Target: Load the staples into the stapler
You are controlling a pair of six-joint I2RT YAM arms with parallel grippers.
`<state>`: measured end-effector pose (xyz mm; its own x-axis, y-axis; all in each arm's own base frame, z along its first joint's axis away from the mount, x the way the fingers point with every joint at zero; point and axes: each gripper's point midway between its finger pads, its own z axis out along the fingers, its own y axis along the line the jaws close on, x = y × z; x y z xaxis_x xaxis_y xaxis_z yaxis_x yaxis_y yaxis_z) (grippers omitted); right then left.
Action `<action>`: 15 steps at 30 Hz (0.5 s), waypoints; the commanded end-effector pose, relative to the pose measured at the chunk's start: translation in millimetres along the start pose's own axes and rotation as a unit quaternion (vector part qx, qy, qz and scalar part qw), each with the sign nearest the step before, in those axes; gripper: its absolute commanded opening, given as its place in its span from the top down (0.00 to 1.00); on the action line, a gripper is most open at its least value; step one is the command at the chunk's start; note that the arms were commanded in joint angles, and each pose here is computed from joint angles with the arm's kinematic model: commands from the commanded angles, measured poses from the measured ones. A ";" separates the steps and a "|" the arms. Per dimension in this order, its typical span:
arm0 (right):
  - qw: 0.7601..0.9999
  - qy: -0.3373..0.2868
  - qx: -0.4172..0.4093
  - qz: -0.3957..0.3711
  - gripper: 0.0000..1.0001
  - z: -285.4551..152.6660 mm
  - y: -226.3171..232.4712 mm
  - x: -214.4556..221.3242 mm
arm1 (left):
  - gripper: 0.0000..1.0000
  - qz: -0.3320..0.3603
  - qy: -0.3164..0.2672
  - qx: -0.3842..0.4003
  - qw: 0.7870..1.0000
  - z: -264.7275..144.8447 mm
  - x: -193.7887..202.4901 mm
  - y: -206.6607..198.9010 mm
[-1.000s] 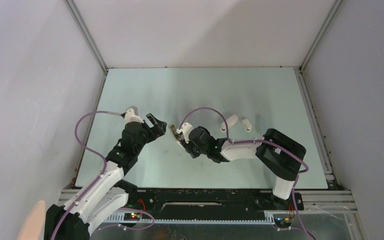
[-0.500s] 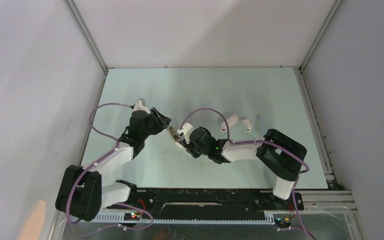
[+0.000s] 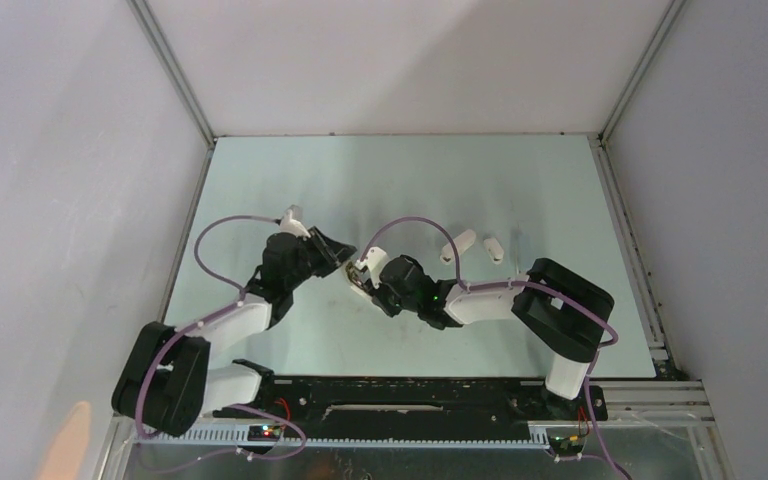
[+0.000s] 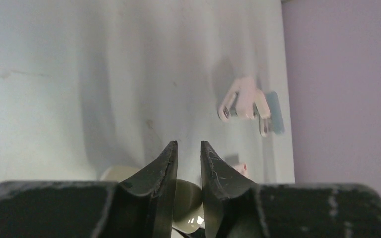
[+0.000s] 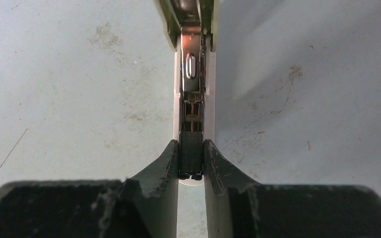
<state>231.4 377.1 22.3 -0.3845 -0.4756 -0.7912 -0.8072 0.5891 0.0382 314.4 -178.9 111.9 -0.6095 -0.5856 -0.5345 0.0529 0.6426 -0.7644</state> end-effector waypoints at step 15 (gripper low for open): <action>1.000 -0.017 0.019 0.005 0.61 -18.9 -2.0 -12.9 | 0.61 -0.002 -0.003 0.031 1.000 -37.6 27.9 -23.4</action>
<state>229.9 374.9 22.9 -0.3901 -0.4645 -0.7951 -0.8004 0.5979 0.0434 260.2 -199.2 102.2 -0.6709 -0.5588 -0.4874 0.0718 0.6053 -0.7928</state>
